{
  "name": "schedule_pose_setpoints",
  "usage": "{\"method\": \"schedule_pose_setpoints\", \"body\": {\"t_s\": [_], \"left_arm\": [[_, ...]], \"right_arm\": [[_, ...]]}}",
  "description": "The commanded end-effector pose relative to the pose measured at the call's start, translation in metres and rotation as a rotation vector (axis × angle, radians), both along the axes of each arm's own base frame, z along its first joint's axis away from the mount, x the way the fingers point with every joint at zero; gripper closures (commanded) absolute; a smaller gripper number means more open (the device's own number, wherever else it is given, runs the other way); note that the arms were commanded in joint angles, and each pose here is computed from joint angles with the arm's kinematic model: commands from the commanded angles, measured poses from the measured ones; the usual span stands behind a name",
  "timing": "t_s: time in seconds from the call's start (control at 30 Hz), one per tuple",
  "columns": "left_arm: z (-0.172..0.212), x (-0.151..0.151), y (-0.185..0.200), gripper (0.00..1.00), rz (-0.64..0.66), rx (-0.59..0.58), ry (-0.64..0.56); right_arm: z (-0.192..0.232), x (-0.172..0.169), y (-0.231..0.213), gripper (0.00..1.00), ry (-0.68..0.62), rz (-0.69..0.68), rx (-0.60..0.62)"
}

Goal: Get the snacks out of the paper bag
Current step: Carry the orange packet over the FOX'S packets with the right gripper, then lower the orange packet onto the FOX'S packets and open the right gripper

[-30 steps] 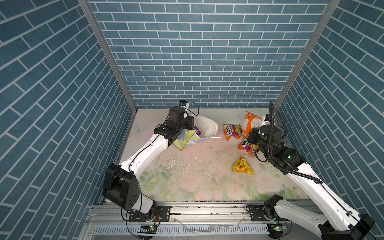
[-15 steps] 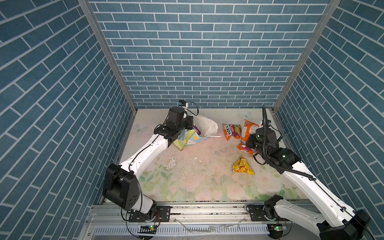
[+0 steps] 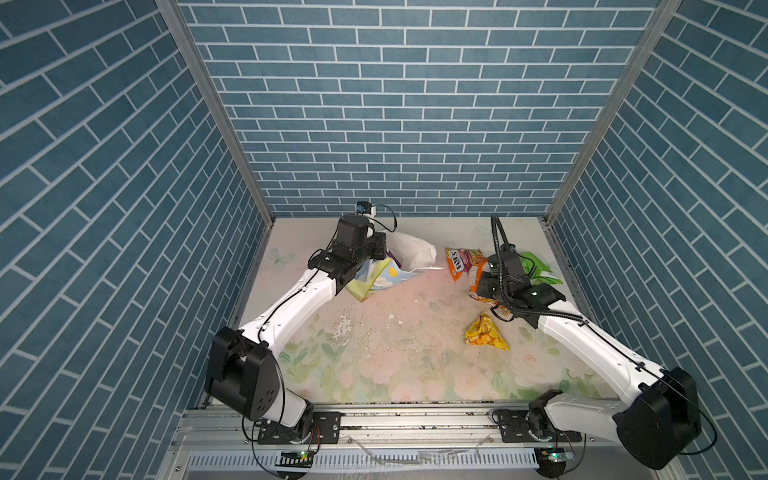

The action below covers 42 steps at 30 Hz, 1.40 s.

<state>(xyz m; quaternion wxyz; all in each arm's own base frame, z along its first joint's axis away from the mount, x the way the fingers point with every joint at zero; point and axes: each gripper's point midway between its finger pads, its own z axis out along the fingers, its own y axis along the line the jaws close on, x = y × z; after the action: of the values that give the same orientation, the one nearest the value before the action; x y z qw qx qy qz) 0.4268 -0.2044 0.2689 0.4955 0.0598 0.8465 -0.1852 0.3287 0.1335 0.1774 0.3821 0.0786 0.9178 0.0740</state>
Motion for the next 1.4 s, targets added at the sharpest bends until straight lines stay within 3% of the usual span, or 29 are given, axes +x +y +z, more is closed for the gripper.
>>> {"method": "schedule_pose_setpoints", "body": {"t_s": [0.0, 1.0, 1.37], "left_arm": [[0.001, -0.002, 0.006, 1.00, 0.014, -0.002, -0.004], [-0.003, -0.004, 0.004, 1.00, 0.008, -0.011, 0.022], [-0.010, 0.007, -0.010, 1.00, -0.027, -0.023, 0.064]], "right_arm": [[0.008, 0.012, 0.009, 1.00, -0.036, -0.027, 0.074], [-0.076, 0.042, 0.014, 1.00, 0.044, -0.082, -0.014], [-0.080, 0.069, 0.020, 1.00, 0.040, -0.079, -0.001]]}}
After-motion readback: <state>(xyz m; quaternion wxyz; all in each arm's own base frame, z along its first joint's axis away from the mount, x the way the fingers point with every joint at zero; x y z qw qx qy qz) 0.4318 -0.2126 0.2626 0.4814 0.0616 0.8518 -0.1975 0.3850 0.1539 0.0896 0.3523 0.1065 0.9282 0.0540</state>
